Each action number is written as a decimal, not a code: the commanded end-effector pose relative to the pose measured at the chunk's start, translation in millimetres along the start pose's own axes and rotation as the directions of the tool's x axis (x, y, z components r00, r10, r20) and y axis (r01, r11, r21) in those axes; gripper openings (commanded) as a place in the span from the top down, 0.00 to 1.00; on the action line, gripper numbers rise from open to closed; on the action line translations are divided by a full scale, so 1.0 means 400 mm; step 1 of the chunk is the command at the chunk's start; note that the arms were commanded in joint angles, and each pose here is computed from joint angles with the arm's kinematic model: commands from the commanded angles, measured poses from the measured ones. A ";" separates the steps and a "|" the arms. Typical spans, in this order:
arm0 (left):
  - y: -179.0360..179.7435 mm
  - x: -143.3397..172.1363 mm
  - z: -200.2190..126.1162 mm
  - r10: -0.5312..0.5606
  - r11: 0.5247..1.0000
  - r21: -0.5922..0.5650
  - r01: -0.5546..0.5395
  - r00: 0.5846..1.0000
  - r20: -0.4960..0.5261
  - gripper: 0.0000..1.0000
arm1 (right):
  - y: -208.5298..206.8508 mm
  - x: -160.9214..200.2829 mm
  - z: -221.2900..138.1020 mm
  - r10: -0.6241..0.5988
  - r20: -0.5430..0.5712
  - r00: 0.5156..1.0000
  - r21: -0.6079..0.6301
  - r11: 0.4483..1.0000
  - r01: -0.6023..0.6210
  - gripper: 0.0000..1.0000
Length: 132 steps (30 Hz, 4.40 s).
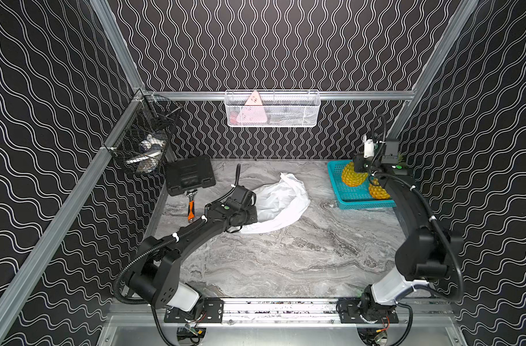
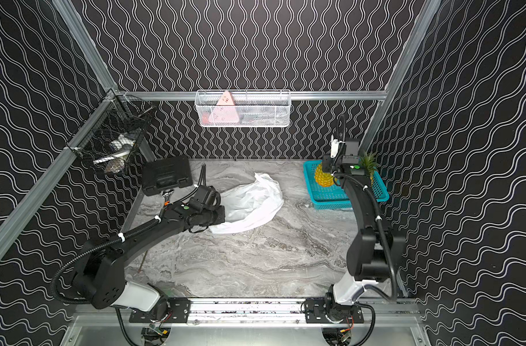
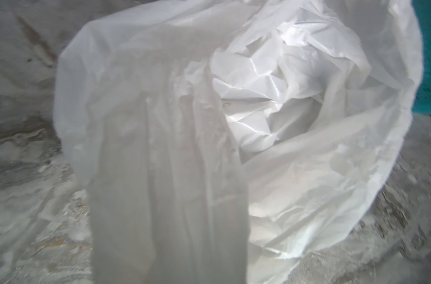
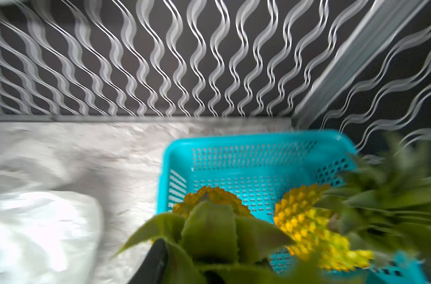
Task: Place the pineapple into a plastic bag & tie a knot
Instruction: Adjust the plastic bag at the center of the board, then place the pineapple in the plastic bag, then pick up the pineapple from the basket, then place the pineapple in the plastic bag.
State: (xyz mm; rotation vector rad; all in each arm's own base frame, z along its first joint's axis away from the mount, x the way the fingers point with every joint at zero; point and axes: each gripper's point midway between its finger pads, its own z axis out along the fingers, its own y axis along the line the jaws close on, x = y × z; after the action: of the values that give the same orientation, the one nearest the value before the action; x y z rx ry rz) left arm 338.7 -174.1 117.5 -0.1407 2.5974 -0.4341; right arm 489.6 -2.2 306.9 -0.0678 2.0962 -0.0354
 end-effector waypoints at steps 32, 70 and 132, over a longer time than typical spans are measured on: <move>-0.082 0.120 -0.046 -0.038 0.965 0.253 0.066 0.993 -0.114 1.00 | 0.890 0.333 -0.357 -0.359 0.067 0.931 -0.656 0.687 0.312 1.00; -0.058 0.141 -0.044 -0.010 0.980 0.196 0.041 0.987 -0.159 1.00 | -0.134 0.145 -0.080 0.146 -0.057 0.988 0.460 0.882 -0.104 0.00; -0.074 0.147 -0.077 0.053 0.979 0.205 -0.015 0.982 -0.182 1.00 | 0.615 0.186 -0.317 -0.026 0.299 0.954 -0.458 0.873 0.168 0.97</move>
State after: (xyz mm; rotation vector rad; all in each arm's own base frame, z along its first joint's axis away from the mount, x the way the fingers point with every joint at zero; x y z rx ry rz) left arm 276.7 -205.8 126.3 0.0133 2.7027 -0.7284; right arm 313.9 235.3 249.6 -0.5843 1.9624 0.4215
